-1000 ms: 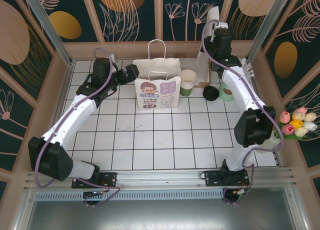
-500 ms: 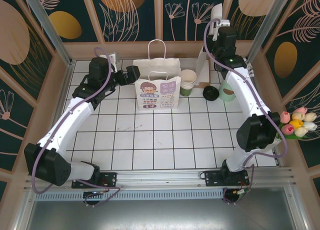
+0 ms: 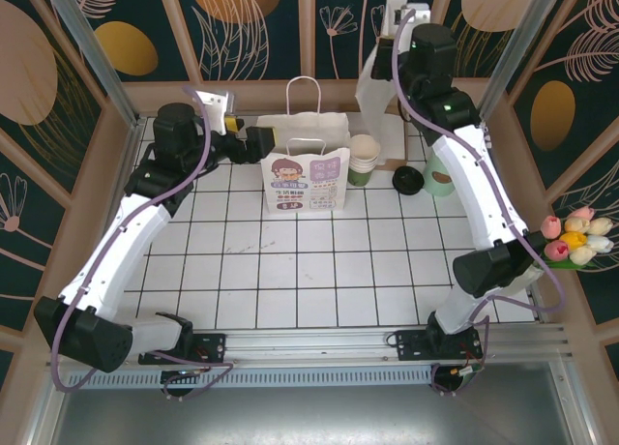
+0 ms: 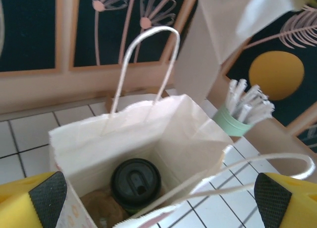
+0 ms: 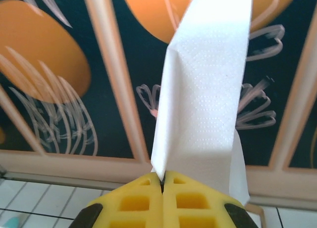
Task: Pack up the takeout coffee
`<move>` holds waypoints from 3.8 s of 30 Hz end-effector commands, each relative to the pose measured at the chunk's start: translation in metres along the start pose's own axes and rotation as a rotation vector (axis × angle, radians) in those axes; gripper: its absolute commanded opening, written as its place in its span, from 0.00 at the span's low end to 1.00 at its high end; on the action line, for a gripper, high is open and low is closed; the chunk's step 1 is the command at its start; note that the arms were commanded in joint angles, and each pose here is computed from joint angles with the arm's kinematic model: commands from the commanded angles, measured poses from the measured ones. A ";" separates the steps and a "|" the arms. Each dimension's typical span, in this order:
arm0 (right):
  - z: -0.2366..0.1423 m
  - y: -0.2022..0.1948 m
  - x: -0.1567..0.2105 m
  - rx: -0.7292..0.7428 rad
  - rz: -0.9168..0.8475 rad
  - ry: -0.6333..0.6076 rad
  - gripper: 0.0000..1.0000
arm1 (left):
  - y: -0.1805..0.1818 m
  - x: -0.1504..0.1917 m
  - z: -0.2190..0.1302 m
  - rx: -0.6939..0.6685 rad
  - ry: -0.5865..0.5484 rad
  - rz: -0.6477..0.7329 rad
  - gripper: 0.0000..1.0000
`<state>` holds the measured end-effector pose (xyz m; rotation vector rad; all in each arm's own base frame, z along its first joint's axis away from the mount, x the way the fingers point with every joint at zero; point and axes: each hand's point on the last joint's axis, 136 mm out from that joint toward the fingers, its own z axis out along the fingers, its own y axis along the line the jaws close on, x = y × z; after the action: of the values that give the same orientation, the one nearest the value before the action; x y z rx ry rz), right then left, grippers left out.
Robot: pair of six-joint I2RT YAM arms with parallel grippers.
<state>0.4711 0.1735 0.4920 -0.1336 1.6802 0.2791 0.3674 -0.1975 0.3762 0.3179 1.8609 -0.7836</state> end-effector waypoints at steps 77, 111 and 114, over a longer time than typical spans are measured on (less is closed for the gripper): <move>-0.070 0.139 0.097 -0.951 -0.522 0.146 0.98 | -0.067 -0.046 0.041 0.447 0.150 0.579 0.00; -0.022 0.149 0.084 -0.655 -0.170 0.243 0.00 | 0.022 -0.137 -0.040 -0.332 -0.410 0.165 0.99; -0.016 0.156 0.099 -0.610 -0.076 0.293 0.00 | 0.059 -0.106 -0.041 -0.472 -0.374 -0.041 0.98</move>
<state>0.3930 0.3220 0.4159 -0.9473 1.7238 0.6804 0.3906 -0.1637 0.4673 0.3410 1.6337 -0.4072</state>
